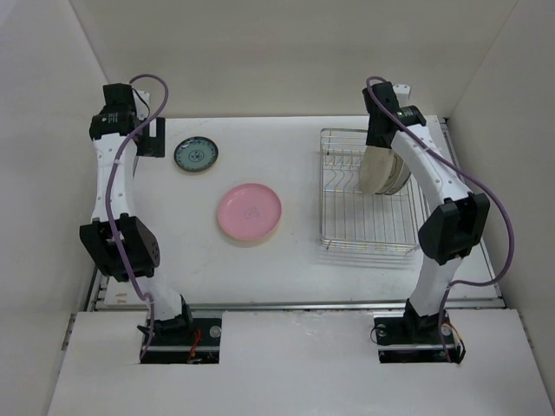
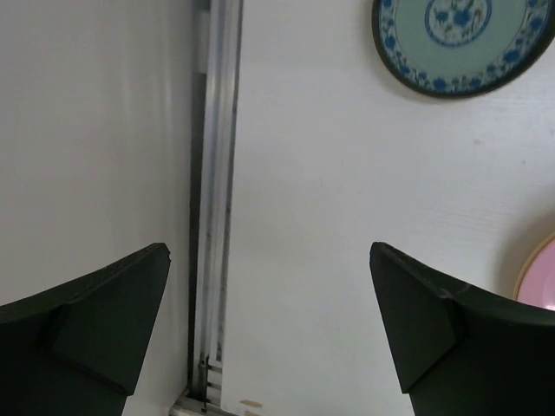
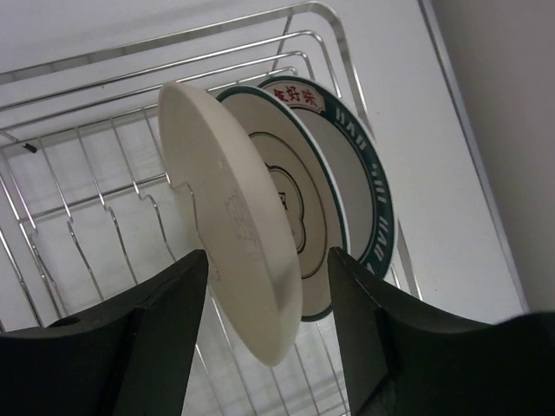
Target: Unload the plates from the dish rack
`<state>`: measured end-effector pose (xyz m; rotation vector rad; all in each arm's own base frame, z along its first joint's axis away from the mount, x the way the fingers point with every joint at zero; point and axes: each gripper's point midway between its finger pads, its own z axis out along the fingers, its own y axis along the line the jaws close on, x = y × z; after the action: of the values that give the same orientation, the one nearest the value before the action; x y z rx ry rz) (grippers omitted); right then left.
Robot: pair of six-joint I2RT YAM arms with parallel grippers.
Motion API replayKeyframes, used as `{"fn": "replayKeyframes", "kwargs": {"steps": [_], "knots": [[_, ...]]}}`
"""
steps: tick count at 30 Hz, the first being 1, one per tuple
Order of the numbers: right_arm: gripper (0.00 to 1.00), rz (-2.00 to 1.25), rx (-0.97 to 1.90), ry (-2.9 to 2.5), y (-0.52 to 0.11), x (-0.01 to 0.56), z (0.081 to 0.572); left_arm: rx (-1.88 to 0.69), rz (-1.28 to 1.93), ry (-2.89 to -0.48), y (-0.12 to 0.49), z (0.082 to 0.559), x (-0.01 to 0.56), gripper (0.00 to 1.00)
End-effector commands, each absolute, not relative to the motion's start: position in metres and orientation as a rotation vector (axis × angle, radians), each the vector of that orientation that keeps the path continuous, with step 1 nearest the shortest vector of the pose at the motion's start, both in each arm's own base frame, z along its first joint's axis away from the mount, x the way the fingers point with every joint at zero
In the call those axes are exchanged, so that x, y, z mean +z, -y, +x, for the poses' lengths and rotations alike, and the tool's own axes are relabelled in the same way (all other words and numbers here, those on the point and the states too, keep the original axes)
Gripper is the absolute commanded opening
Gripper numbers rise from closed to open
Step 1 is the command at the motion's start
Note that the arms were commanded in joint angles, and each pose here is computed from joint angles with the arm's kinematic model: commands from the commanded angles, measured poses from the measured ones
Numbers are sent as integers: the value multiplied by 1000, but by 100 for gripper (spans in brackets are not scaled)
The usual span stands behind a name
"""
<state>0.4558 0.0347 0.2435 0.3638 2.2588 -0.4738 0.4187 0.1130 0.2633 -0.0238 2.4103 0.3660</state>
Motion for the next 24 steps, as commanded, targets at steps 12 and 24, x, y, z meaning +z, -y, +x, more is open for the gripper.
{"fn": "replayKeyframes", "kwargs": {"steps": [12,24], "knots": [[36,332,-414,-2314,-41,201,475,203,-34,-2526,-83,372,246,100],[0,319,-591,-2101,-17,302,463,87,-23,-2506,-66,366,255,100]]}}
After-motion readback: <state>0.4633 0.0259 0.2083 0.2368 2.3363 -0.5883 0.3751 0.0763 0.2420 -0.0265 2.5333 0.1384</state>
